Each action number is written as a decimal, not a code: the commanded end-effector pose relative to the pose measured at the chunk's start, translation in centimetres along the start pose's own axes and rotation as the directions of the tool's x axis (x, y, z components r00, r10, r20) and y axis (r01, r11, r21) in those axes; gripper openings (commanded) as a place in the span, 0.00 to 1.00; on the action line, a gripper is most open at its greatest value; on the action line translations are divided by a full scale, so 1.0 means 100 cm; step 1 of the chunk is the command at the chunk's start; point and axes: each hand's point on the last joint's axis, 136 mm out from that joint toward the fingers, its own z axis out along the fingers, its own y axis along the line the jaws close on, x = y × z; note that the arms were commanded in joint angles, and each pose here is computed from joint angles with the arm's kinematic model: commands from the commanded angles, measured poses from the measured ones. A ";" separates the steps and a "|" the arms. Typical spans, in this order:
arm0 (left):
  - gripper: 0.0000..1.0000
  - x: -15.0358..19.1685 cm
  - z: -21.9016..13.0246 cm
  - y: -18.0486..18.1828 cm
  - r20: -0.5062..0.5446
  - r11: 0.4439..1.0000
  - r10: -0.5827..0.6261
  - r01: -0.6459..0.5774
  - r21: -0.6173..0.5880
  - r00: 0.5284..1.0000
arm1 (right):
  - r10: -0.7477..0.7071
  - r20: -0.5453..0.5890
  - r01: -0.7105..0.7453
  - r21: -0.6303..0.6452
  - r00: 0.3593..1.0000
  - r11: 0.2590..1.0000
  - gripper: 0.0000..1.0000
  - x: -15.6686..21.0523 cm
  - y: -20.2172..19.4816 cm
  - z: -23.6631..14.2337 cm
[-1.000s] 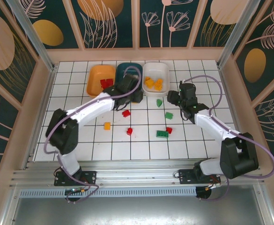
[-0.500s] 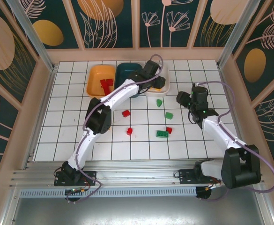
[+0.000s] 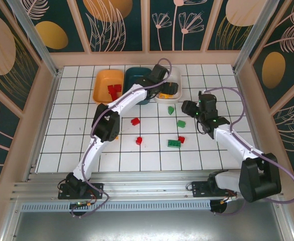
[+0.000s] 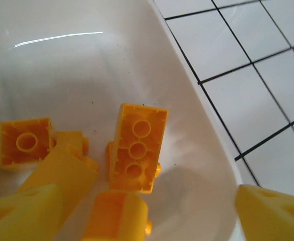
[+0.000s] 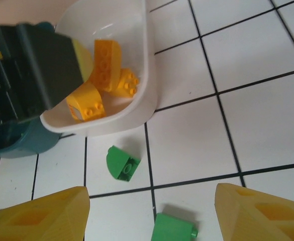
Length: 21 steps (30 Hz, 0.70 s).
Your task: Sort the legos into containers by color
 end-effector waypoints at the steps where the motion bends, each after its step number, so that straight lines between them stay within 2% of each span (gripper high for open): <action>1: 0.98 -0.032 -0.037 -0.013 0.082 0.999 0.025 -0.027 0.025 0.996 | -0.002 -0.022 0.002 0.027 1.000 1.000 0.68 0.005 0.002 0.008; 6: 0.99 -0.045 -0.097 -0.004 0.169 0.999 -0.020 0.015 0.033 0.985 | -0.100 -0.083 0.098 -0.023 0.992 0.995 0.67 0.016 0.021 0.031; 10: 0.99 -0.034 -0.158 0.020 0.268 0.992 -0.127 0.116 0.055 0.955 | -0.192 -0.164 0.195 0.003 0.968 0.981 0.68 0.025 0.022 0.066; 14: 0.99 -0.002 -0.211 0.053 0.335 0.970 -0.240 0.238 0.047 0.911 | -0.200 -0.229 0.215 0.043 0.953 0.976 0.68 0.033 0.018 0.098; 18: 0.99 0.042 -0.251 0.090 0.397 0.944 -0.272 0.322 -0.066 0.877 | -0.213 -0.267 0.224 0.013 0.940 0.974 0.67 0.046 0.025 0.118; 21: 0.98 0.078 -0.267 0.111 0.403 0.923 -0.285 0.362 -0.130 0.870 | -0.224 -0.287 0.235 0.005 0.931 0.972 0.66 0.053 0.029 0.130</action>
